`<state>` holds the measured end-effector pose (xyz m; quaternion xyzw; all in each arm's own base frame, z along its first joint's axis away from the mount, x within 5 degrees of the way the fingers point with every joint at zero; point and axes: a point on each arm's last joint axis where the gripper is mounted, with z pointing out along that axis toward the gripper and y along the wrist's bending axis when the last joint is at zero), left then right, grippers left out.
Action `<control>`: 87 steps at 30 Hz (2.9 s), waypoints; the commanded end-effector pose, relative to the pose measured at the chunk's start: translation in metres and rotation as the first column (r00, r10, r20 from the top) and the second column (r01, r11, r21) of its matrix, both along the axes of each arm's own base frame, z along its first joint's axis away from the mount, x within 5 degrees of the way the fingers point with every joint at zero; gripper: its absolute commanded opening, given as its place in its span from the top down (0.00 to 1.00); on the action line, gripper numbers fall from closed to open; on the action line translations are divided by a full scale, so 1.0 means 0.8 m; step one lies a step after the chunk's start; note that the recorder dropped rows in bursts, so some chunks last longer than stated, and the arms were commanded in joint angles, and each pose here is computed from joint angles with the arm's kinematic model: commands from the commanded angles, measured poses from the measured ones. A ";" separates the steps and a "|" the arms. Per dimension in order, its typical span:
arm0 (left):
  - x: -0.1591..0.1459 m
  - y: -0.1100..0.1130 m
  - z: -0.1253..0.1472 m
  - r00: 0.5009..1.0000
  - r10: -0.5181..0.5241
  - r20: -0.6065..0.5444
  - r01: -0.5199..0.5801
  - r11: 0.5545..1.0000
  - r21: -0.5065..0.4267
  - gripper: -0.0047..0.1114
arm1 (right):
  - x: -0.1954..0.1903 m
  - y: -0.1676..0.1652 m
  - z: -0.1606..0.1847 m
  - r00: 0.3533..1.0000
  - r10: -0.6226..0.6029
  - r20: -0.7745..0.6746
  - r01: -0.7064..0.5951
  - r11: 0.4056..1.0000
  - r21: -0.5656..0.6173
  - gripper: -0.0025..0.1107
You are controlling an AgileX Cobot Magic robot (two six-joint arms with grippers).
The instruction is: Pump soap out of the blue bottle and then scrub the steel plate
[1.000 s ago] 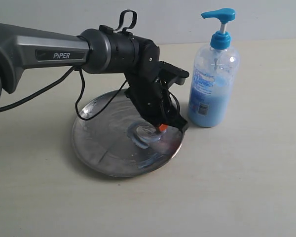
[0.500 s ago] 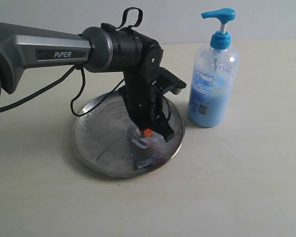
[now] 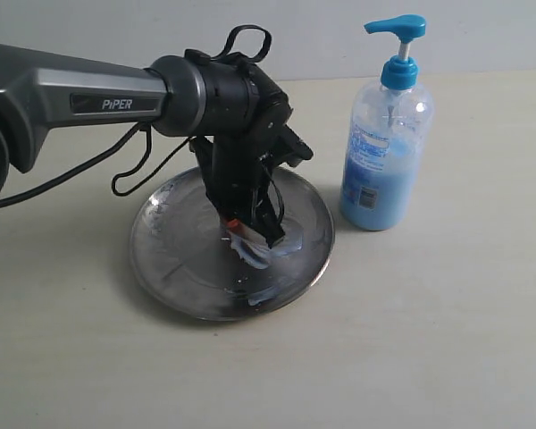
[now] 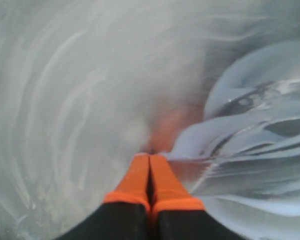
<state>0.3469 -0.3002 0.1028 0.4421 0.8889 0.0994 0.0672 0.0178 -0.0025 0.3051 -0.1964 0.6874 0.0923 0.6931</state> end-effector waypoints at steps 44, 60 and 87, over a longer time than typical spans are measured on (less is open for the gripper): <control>-0.003 0.015 0.169 0.974 0.219 0.061 -0.165 0.865 -0.474 0.95 | 0.005 0.004 -0.008 1.000 0.010 0.026 -0.010 1.000 -0.002 0.98; -0.024 0.042 0.231 0.964 0.235 0.122 -0.158 0.879 -0.450 0.95 | 0.015 0.011 -0.031 1.000 0.012 0.020 -0.012 0.999 -0.038 0.98; -0.122 0.140 0.262 0.920 0.298 0.255 -0.085 0.786 -0.612 0.95 | 0.030 0.028 -0.073 0.996 0.075 0.040 -0.075 0.997 0.011 0.98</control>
